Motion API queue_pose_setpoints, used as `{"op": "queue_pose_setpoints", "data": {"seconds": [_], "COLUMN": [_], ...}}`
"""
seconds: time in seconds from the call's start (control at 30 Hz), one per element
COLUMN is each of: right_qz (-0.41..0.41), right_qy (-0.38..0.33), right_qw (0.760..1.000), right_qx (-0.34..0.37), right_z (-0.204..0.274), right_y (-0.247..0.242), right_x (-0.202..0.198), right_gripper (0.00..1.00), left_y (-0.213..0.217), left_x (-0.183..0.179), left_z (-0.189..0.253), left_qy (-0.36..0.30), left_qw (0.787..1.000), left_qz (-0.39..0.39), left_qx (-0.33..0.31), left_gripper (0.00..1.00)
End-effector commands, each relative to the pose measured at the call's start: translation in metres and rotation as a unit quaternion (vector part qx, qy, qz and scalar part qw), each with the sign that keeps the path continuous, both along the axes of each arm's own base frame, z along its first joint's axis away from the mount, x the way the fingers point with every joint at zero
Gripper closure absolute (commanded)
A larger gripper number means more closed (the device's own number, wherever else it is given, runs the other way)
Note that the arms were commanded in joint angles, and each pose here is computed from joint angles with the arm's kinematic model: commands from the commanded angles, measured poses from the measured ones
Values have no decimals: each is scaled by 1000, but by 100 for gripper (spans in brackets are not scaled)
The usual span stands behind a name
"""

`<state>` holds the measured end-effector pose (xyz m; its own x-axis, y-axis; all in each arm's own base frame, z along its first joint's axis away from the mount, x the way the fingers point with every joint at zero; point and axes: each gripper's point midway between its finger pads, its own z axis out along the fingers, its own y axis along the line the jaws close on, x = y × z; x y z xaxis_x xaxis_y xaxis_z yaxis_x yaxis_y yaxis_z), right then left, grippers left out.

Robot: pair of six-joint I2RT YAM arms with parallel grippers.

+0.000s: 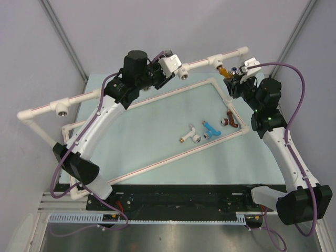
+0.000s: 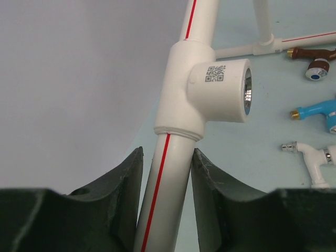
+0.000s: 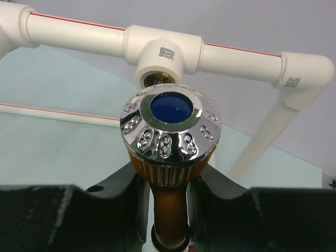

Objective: Install the water faucets

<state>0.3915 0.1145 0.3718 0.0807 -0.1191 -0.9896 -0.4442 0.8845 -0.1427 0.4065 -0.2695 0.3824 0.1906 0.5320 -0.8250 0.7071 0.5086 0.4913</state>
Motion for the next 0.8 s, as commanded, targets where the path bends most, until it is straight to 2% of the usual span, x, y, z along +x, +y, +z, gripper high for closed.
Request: {"op": "queue_pose_setpoints", "data": {"seconds": [0.0, 0.1, 0.47, 0.77], "right_qz": [-1, -2, 14, -9], "right_qy": [-59, -64, -90, -94], "right_qw": [998, 998, 995, 995], "right_qx": [9, 18, 43, 43], "right_z": [40, 39, 50, 26], "right_y": [2, 2, 15, 10], "right_x": [-5, -3, -2, 7], "right_gripper": [100, 100, 100, 100], "left_y": [8, 8, 5, 0], "left_x": [-21, -24, -28, -36], "left_z": [-34, -38, -46, -48], "left_qy": [74, 86, 138, 175], "left_qw": [997, 996, 990, 984], "left_qz": [6, 6, 24, 24], "left_qx": [13, 10, -15, -38], "left_gripper": [88, 100, 100, 100]}}
